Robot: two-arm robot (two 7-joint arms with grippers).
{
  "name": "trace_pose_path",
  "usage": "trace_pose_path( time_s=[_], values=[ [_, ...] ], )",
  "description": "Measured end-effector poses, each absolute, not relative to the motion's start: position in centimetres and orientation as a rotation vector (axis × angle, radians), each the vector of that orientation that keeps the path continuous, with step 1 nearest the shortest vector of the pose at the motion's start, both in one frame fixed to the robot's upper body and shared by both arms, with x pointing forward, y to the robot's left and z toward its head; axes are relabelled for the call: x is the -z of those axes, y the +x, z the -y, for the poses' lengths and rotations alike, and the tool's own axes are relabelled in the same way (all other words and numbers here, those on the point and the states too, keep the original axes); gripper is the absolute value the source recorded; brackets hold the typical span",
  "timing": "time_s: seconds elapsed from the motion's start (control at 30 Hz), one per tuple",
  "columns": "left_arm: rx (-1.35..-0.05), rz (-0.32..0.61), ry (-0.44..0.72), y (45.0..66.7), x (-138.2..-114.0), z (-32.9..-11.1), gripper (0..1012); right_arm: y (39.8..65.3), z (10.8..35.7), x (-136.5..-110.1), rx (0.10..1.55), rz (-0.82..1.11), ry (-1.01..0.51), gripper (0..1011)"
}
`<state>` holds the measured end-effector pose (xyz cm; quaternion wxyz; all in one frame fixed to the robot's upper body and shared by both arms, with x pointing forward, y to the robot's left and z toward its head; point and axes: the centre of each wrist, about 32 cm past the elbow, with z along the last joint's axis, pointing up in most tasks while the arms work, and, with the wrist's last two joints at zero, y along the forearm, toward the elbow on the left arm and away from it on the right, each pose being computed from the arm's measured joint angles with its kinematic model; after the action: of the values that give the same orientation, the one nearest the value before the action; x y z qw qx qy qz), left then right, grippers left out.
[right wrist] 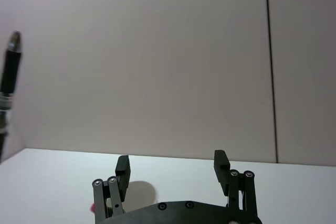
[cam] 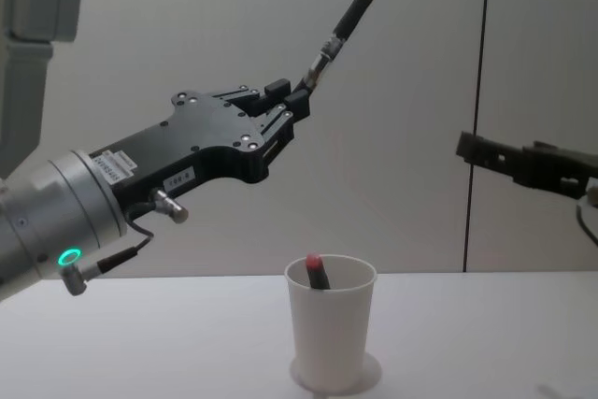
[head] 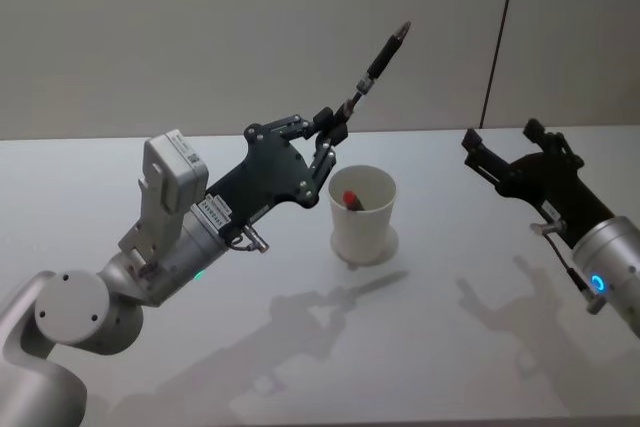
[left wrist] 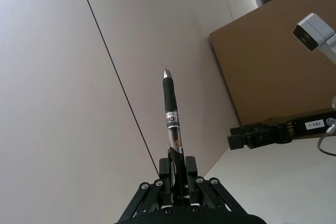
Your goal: Place the pen into the pen holder.
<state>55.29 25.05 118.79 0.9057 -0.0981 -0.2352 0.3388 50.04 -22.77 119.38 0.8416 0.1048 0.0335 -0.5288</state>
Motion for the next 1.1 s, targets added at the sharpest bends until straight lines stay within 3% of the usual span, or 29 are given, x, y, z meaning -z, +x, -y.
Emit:
trace_pose_path(
  time_s=[0.73, 1.1],
  values=[
    [-0.666, 0.5, -0.218, 55.7, -118.6, -25.2, 181, 49.2, 23.2, -121.6, 0.759, -0.119, 0.374, 1002],
    [-0.661, 0.501, -0.22, 55.8, -118.6, -25.2, 181, 49.6, 22.2, -122.7, 0.681, -0.139, 0.416, 1002]
  ],
)
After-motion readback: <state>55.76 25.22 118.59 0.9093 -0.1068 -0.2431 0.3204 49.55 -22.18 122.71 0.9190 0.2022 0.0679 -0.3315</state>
